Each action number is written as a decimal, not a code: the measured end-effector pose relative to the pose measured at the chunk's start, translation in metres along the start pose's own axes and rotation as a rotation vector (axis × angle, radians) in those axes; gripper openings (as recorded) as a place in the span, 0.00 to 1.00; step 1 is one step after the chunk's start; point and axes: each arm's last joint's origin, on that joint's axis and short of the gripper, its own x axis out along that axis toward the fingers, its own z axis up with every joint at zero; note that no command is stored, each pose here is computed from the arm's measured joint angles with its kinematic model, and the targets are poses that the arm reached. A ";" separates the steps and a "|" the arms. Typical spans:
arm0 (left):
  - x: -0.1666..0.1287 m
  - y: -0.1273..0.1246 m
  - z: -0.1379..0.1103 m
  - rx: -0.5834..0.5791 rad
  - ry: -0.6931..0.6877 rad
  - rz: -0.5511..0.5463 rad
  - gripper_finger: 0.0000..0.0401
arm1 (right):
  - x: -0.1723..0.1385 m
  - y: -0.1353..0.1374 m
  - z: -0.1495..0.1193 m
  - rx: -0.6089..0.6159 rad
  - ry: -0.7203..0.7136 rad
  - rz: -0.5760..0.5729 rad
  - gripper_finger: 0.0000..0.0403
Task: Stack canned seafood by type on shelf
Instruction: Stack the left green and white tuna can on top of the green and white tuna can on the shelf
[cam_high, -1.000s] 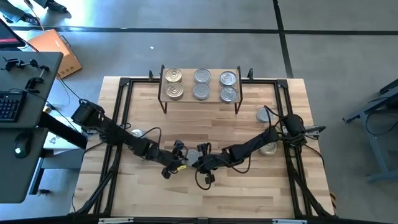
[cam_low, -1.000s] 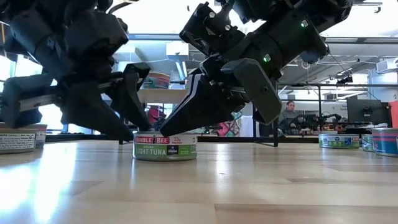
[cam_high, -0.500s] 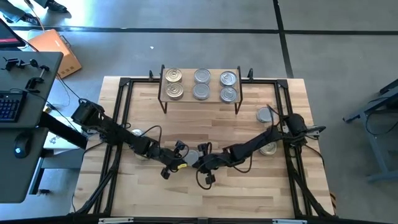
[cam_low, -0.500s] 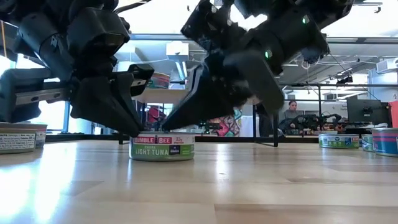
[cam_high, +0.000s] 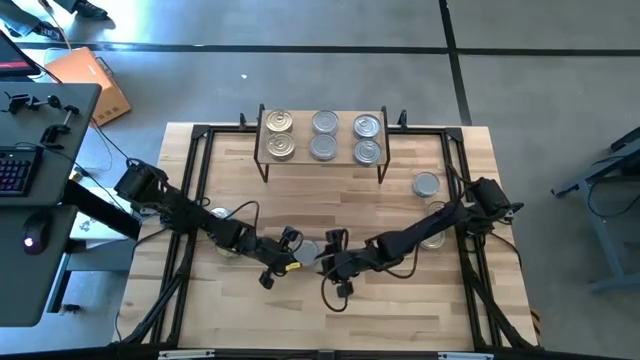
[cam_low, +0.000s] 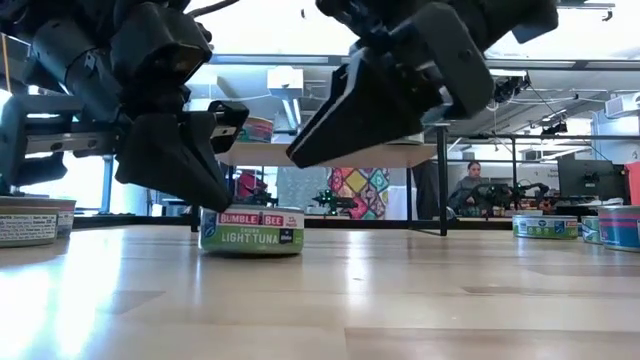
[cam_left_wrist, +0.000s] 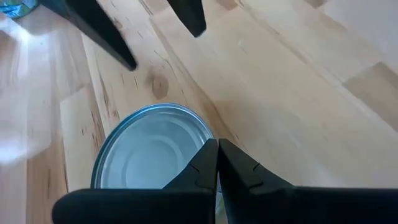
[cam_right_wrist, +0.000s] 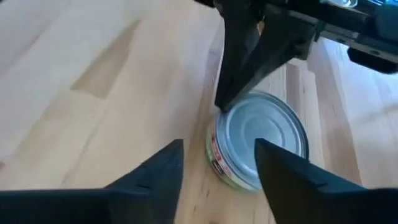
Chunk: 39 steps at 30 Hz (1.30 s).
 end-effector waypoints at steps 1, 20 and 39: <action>0.000 0.000 0.000 0.000 0.001 0.001 0.00 | 0.000 0.000 -0.001 -0.003 0.009 -0.003 0.49; -0.006 0.008 0.011 -0.039 -0.050 0.065 0.00 | 0.019 0.006 -0.017 -0.209 0.073 -0.088 0.63; -0.006 0.015 0.012 -0.074 -0.068 0.098 0.00 | 0.038 0.010 -0.027 -0.349 0.087 -0.295 0.63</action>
